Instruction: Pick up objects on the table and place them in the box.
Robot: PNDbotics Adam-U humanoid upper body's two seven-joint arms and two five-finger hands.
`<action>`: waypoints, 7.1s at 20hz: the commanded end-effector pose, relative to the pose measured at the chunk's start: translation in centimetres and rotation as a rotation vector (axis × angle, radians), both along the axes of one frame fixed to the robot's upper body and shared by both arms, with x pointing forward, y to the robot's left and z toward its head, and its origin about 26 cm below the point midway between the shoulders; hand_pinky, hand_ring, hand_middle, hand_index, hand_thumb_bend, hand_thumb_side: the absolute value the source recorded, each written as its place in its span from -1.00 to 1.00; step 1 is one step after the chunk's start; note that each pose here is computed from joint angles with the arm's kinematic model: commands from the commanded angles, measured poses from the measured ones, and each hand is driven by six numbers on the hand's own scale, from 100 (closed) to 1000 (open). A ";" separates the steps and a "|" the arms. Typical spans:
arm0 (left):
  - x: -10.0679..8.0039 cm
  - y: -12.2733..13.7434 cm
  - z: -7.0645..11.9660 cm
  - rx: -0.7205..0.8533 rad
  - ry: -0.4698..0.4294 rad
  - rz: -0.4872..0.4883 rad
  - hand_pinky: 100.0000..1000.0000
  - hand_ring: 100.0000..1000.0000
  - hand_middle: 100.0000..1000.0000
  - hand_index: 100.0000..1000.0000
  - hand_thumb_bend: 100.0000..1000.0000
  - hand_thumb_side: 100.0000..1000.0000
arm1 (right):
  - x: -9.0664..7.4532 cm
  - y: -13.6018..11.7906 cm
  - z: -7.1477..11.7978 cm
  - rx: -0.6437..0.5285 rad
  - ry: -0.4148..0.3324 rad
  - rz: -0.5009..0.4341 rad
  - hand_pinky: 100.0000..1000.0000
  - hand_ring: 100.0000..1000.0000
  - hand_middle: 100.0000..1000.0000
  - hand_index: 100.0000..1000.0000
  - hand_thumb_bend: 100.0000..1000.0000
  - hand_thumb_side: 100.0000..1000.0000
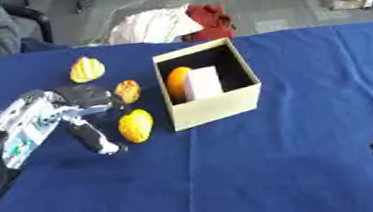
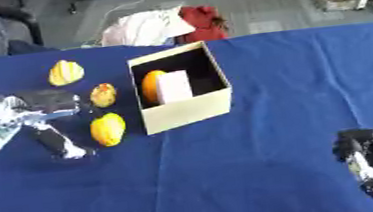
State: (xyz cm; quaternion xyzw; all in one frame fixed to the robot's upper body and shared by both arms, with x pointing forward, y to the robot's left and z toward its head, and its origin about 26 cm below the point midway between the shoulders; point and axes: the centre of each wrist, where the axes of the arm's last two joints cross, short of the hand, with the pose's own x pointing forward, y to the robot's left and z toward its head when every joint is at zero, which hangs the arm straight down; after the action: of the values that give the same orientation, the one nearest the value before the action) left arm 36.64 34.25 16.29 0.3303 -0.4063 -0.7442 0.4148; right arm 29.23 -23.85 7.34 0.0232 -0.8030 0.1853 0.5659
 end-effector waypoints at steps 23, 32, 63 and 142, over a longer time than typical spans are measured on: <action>1.1 -2.5 10.9 -0.341 -0.504 -0.058 0.19 -0.35 -0.43 -0.06 -1.00 -0.83 | 0.1 -0.3 0.6 -0.015 -0.018 0.007 0.19 0.19 0.09 0.32 -1.00 -0.20; 7.0 -5.4 9.2 -0.338 -0.468 -0.026 0.21 -0.29 -0.38 0.00 -0.96 -0.82 | 0.3 0.6 0.8 -0.001 -0.019 0.044 0.19 0.19 0.09 0.32 -1.00 -0.17; 3.5 2.2 10.3 -0.229 -0.415 0.115 0.50 0.28 0.26 0.65 -0.58 -0.75 | 0.3 -0.1 0.8 -0.011 -0.020 0.015 0.19 0.19 0.09 0.32 -1.00 -0.14; 6.5 -2.2 8.3 -0.337 -0.372 0.056 0.48 0.28 0.35 0.72 -0.95 -0.80 | 0.4 0.2 0.6 -0.007 -0.009 0.032 0.19 0.19 0.09 0.32 -1.00 -0.12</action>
State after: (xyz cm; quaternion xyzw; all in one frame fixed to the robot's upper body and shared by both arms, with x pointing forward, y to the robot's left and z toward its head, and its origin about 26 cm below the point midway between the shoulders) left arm 43.59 30.38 22.14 0.3644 -0.5818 -0.6014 0.4087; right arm 29.47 -23.18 7.24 0.0443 -0.7984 0.1928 0.5687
